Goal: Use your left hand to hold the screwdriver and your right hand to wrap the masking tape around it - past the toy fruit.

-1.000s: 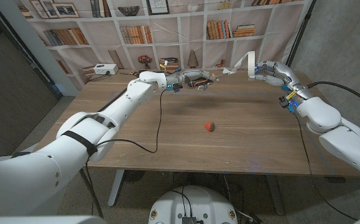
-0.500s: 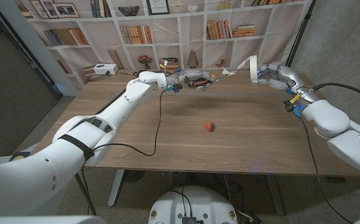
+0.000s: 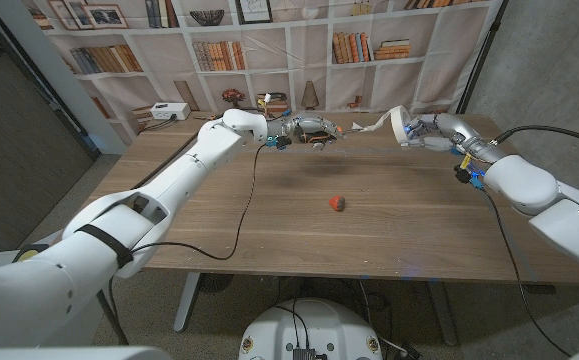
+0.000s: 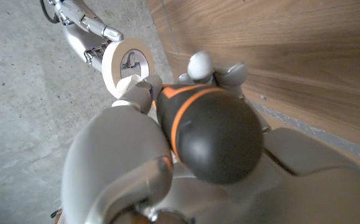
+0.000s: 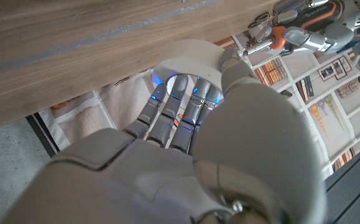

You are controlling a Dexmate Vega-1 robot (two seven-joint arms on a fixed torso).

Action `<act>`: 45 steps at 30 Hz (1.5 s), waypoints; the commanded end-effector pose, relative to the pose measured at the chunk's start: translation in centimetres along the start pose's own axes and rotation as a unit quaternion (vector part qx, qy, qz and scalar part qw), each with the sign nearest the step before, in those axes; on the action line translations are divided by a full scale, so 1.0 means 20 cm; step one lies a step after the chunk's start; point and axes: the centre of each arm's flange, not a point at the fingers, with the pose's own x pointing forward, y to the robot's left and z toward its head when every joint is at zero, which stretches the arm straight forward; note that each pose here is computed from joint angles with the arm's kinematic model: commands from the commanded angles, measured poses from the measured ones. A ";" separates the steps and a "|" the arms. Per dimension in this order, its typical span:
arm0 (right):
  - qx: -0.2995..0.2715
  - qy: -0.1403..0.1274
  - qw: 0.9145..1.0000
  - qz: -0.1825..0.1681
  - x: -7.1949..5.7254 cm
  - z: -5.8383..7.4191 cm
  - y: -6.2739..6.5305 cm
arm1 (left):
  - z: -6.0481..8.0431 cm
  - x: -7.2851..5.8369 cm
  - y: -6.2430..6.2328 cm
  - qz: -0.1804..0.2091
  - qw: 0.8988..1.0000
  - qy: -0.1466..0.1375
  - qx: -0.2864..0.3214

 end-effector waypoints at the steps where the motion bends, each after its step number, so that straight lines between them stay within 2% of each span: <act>1: -0.087 0.069 0.992 0.055 0.08 -0.01 0.09 | 0.04 -0.07 -0.04 0.029 0.993 0.074 0.082; 6: -0.107 0.077 0.988 0.080 0.12 -0.02 0.13 | 0.04 -0.10 -0.06 0.035 0.988 0.110 0.105; 13: -0.130 0.084 0.981 0.117 0.18 -0.03 0.21 | 0.03 -0.14 -0.06 0.053 0.975 0.166 0.140; 22: -0.157 0.103 0.969 0.162 0.26 -0.07 0.32 | 0.01 -0.16 -0.05 0.041 0.959 0.230 0.161; 33: -0.188 0.105 0.957 0.193 0.34 -0.08 0.43 | 0.00 -0.17 -0.05 0.038 0.944 0.261 0.198; 45: -0.235 0.099 0.948 0.190 0.36 -0.06 0.47 | 0.00 -0.16 -0.05 0.021 0.933 0.276 0.231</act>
